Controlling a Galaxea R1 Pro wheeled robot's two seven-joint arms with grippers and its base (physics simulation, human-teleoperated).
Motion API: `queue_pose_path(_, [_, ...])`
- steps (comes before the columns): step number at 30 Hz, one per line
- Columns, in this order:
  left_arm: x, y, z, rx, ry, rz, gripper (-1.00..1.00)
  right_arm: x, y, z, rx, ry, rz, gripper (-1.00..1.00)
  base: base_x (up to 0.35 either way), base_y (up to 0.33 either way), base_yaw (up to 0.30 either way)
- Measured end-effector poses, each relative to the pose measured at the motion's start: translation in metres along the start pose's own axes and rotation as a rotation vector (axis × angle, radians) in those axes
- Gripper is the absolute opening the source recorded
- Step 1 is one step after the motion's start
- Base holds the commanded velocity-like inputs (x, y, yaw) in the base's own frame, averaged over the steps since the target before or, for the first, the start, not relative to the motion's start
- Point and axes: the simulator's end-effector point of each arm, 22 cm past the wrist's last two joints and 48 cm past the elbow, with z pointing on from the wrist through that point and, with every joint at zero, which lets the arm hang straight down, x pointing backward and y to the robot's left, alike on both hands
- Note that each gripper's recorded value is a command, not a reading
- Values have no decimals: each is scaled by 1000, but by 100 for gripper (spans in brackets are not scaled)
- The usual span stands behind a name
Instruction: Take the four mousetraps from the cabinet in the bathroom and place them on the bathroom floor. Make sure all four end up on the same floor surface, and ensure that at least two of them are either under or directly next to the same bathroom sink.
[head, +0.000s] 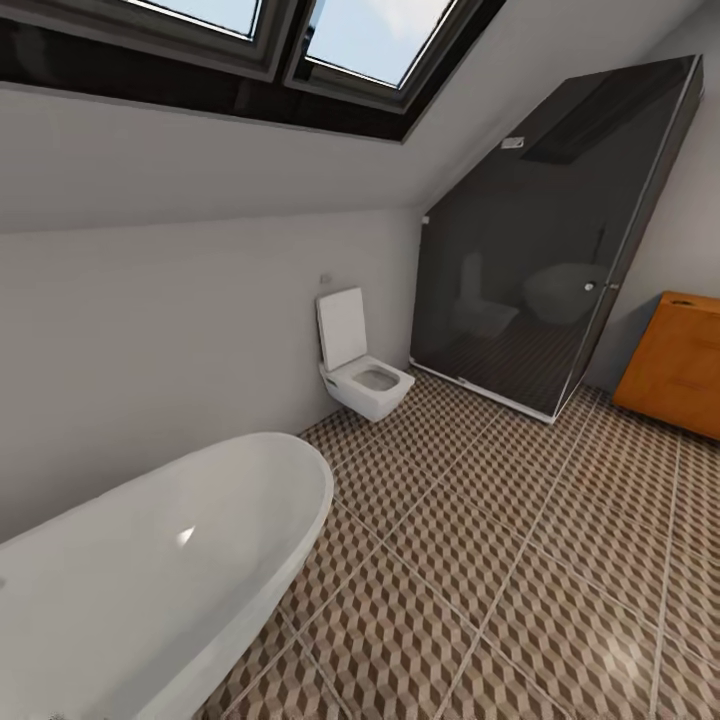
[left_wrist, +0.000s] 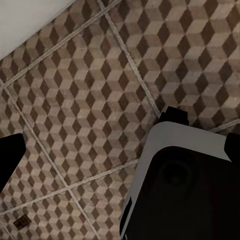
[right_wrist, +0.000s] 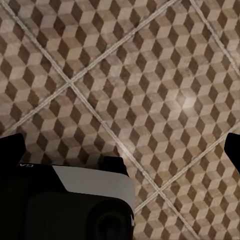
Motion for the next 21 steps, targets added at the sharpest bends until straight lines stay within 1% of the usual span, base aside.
queue_pose_path(21, [13,2,5,-8,32,10,100,15,2,3,-5,34,-2,100,0,0,0])
